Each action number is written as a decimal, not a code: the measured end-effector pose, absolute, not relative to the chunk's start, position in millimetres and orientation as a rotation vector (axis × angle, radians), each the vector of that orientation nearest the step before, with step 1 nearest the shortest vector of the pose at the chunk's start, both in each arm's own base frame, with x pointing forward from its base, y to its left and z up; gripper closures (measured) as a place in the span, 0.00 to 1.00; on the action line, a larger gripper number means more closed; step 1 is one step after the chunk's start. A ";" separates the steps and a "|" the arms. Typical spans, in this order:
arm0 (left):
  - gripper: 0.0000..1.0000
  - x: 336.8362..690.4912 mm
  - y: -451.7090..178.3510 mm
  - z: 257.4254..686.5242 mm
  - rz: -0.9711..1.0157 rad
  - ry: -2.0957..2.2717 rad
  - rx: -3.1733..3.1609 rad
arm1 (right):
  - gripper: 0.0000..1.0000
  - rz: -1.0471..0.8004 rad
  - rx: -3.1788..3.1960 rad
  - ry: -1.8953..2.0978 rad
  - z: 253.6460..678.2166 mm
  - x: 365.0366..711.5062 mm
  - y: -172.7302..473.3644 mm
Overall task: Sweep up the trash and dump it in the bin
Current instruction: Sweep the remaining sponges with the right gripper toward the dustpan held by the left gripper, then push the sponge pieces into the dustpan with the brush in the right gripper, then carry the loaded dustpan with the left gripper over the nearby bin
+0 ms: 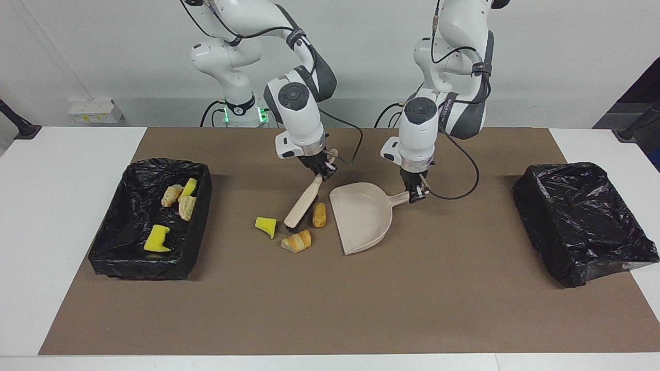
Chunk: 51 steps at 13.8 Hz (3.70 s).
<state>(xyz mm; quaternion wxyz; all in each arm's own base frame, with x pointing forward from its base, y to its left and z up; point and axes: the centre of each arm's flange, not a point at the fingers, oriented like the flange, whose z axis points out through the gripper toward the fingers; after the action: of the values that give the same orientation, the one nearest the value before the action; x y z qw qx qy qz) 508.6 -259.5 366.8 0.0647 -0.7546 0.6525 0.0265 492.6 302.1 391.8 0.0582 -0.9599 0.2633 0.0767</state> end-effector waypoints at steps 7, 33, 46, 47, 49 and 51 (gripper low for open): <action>0.68 509.4 -263.0 367.0 0.050 1.840 -2.404 | 0.74 0.127 -3.157 0.239 392.9 537.7 174.4; 0.68 538.0 -261.9 364.3 0.026 1.958 -2.369 | 0.74 0.171 -2.984 -0.177 409.6 439.0 334.5; 0.68 622.3 -79.9 444.6 -0.042 2.069 -2.341 | 0.74 0.245 -3.035 0.172 454.0 382.9 358.6; 0.68 626.0 -59.7 453.5 -0.041 2.077 -2.335 | 0.74 0.229 -3.028 0.188 446.1 373.6 376.5; 0.68 629.8 -16.2 466.5 -0.030 2.103 -2.319 | 0.74 0.205 -3.012 0.185 422.5 356.3 414.1; 0.68 629.0 32.5 471.2 -0.021 2.150 -2.281 | 0.74 0.178 -2.990 0.150 399.6 339.3 446.7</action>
<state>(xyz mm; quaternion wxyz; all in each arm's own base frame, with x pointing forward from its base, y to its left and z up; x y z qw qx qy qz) 629.0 32.5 471.2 0.0035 -0.7276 0.6860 -0.0068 339.3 446.7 399.6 0.0710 -0.9945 0.0500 0.0591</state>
